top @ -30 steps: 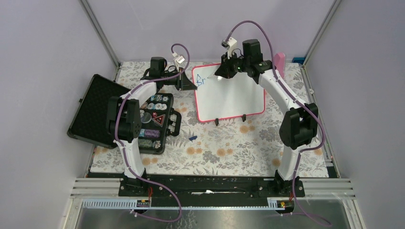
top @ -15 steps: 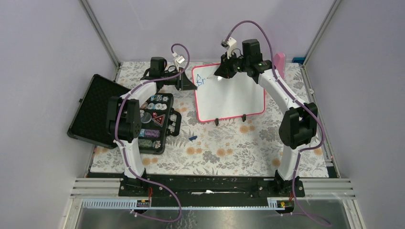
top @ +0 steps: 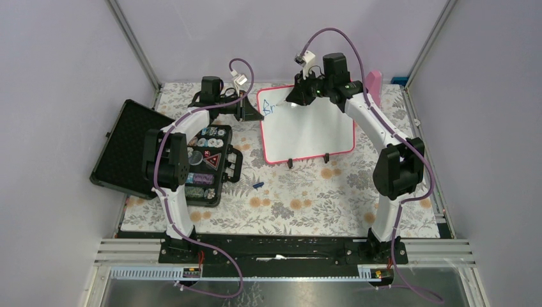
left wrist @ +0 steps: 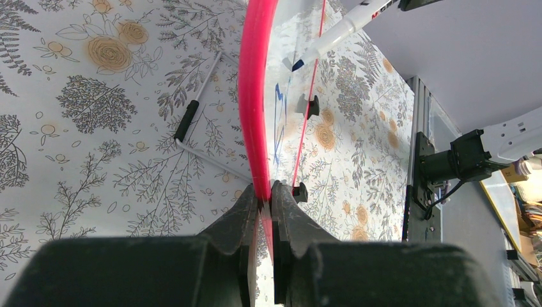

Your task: Write a sentence on the whiteboard

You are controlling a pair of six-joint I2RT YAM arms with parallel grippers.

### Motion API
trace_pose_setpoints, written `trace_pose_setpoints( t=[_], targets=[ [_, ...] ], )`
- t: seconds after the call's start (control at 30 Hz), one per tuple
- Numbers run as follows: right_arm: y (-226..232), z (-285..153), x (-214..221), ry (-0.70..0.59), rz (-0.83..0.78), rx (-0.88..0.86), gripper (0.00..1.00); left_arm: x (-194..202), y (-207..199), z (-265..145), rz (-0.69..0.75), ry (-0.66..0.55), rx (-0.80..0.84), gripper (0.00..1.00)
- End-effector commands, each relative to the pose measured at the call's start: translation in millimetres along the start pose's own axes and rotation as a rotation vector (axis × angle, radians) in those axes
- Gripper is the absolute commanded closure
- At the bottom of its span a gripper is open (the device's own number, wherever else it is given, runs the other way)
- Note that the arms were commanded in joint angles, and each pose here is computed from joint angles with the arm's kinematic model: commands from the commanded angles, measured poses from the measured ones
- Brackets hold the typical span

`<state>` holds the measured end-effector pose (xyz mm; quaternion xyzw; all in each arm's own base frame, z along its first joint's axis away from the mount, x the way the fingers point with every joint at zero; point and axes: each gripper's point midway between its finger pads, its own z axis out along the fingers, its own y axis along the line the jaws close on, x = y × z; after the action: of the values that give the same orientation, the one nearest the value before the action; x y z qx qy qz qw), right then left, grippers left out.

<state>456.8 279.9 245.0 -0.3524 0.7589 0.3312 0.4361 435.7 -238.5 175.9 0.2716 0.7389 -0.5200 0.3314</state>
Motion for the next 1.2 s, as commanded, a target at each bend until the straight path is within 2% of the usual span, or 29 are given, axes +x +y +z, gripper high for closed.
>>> trace_pose_setpoints(
  t=[0.0,0.47,1.17],
  targets=[
    [1.5,4.4,-0.2,-0.008,-0.037,-0.004,1.0,2.6,-7.9,14.3,0.048,0.023,0.043,1.0],
    [1.2,-0.8,9.8,0.018,-0.058,0.011,1.0,3.2,-7.6,14.4,0.045,0.024,0.042,1.0],
    [-15.8,-18.7,-7.9,-0.013,-0.075,0.068,1.0,3.1,-8.2,14.6,0.047,0.024,0.044,1.0]
  ],
)
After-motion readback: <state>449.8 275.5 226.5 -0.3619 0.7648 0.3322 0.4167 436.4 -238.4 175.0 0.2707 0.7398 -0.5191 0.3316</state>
